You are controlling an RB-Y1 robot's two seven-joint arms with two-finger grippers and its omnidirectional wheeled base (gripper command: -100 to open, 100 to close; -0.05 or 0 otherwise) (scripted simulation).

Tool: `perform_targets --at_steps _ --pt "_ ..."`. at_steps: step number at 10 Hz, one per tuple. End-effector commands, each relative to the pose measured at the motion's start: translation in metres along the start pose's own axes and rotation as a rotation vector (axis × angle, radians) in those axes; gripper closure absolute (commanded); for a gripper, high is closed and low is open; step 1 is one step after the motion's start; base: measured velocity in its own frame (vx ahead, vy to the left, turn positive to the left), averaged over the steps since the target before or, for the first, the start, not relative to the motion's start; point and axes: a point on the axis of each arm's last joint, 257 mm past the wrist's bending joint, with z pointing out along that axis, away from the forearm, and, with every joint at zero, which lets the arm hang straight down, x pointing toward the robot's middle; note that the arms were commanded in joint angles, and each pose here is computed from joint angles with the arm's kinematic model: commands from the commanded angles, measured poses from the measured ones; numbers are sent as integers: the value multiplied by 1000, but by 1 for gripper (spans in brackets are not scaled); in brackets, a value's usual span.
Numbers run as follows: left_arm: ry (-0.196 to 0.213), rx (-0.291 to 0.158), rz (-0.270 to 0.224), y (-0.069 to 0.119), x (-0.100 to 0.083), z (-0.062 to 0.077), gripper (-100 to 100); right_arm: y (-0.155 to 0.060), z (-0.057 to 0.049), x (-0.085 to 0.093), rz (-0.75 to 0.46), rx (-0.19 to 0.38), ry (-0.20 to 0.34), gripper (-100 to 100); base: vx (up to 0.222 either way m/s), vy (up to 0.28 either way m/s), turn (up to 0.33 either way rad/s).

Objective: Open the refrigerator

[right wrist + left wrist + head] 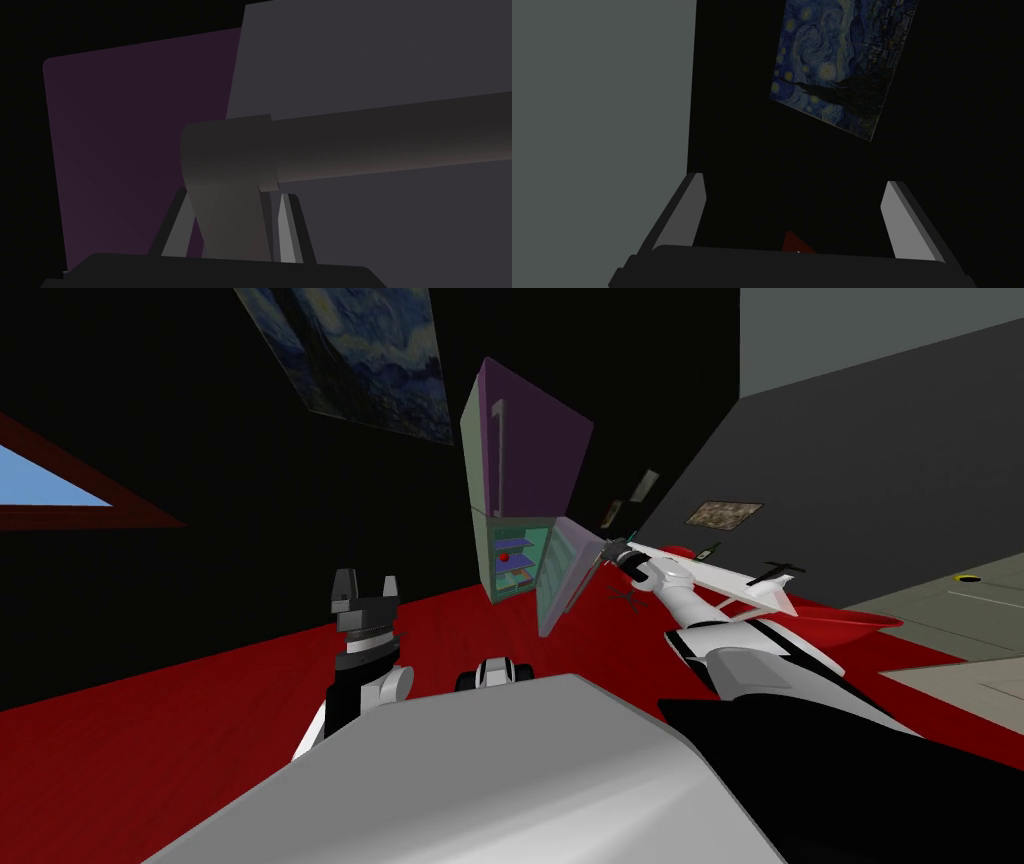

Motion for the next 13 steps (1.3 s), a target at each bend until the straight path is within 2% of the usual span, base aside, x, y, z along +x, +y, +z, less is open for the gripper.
perform_targets --at_steps 1,3,4,5,6,13 --pt "0 0 0 0 0 0 0 0 2 -12 0 -3 -32 100 -10 -159 25" --pt "0 0 0 0 0 0 0 6 3 -30 3 -18 -83 100 -46 -294 40" --pt "0 0 0 0 0 0 0 6 3 -30 3 -18 -83 100 5 -264 28" --pt "0 0 0 0 0 0 0 9 4 -40 4 -25 -109 100 40 -248 -8" --pt "0 0 0 0 0 0 0 -2 1 -31 -3 -9 -75 -100 -19 -161 112" --pt "0 0 0 0 0 0 0 -31 -7 -26 -11 28 -13 -100 -50 -39 113"
